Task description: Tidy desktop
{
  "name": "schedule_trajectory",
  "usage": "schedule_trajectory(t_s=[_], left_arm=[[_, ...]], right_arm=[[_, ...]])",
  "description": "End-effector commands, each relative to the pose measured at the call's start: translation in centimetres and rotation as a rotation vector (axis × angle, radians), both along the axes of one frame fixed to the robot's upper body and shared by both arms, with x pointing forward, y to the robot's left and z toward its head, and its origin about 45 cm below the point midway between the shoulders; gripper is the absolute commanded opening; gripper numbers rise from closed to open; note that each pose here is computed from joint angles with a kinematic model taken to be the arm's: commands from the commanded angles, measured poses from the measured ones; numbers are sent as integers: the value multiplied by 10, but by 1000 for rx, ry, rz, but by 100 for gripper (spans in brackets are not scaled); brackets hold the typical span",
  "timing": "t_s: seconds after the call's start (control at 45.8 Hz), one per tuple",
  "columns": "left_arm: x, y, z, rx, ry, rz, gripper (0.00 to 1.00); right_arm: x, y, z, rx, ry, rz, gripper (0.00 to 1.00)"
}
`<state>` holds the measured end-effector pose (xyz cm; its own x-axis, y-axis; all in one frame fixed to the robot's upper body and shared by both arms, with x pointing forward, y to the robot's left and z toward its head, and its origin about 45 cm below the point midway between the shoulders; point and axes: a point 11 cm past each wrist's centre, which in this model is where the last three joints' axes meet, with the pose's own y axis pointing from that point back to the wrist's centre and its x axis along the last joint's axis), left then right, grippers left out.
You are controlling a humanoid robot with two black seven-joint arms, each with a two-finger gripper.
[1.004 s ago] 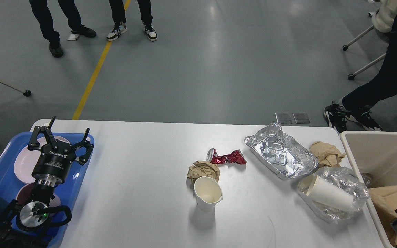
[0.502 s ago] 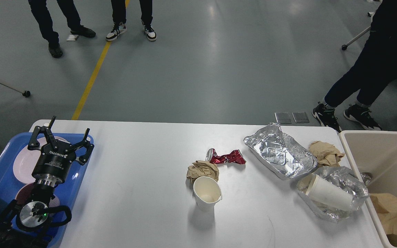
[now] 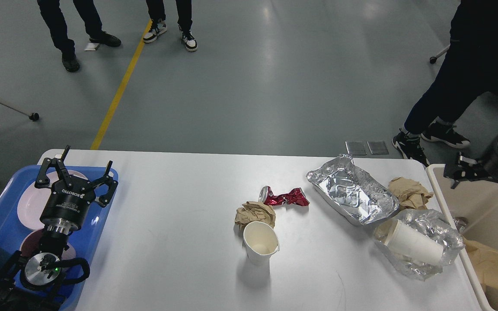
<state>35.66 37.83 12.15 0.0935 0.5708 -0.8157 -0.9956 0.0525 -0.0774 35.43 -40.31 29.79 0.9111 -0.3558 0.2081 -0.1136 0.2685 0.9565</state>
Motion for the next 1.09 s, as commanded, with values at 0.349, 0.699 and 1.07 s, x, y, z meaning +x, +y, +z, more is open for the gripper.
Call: schedule_trajectory(t_s=[0.349, 0.699, 1.07], left_arm=[[0, 0, 0, -1, -1, 2, 96], [0, 0, 0, 0, -1, 1, 96], [0, 0, 0, 0, -1, 1, 96]], right_arm=[[-58, 121, 69, 131, 108, 279, 100], [-55, 135, 74, 151, 65, 287, 100], [-59, 74, -7, 208, 90, 59, 99]])
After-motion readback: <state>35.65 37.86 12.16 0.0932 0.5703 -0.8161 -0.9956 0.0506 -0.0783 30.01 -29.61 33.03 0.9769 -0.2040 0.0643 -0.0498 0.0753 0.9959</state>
